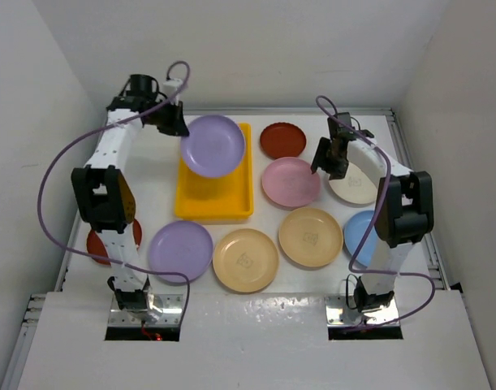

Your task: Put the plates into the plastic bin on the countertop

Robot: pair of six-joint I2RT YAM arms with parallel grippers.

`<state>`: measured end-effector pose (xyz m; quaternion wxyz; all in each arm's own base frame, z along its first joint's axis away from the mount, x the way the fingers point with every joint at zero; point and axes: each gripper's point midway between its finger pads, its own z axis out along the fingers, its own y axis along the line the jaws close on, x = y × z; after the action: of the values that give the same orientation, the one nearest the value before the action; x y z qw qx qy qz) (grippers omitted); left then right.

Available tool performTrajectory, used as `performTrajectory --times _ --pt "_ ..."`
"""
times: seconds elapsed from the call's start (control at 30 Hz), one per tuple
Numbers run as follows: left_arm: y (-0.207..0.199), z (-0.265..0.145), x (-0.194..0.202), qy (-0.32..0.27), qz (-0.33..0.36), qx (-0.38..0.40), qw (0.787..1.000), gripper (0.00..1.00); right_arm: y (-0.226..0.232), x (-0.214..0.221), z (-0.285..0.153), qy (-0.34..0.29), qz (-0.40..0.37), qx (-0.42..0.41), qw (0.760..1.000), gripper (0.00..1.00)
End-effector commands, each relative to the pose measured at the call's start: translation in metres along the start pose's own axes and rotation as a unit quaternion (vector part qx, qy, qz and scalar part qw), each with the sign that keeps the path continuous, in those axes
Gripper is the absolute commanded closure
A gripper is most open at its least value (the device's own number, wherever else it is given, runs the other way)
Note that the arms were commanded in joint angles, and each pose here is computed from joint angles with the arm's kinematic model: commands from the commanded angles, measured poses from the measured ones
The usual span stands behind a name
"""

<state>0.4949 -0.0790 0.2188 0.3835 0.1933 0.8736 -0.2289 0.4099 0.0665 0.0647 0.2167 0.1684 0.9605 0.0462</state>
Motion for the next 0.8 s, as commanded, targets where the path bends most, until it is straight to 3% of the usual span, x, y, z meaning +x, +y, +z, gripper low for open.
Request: performTrajectory --times 0.0,0.4,0.77 --pt "0.018 0.017 0.031 0.049 -0.004 -0.032 0.998 1.0 -0.01 0.007 0.009 0.009 0.012 0.021 1.0 0.42" --pt "0.024 0.077 0.092 0.145 -0.003 -0.043 0.989 1.0 0.003 0.029 0.031 0.032 0.008 0.001 0.999 0.44" --pt "0.037 0.09 0.105 0.167 0.003 -0.068 0.984 0.77 0.002 0.029 0.06 0.042 0.021 0.025 0.999 0.58"
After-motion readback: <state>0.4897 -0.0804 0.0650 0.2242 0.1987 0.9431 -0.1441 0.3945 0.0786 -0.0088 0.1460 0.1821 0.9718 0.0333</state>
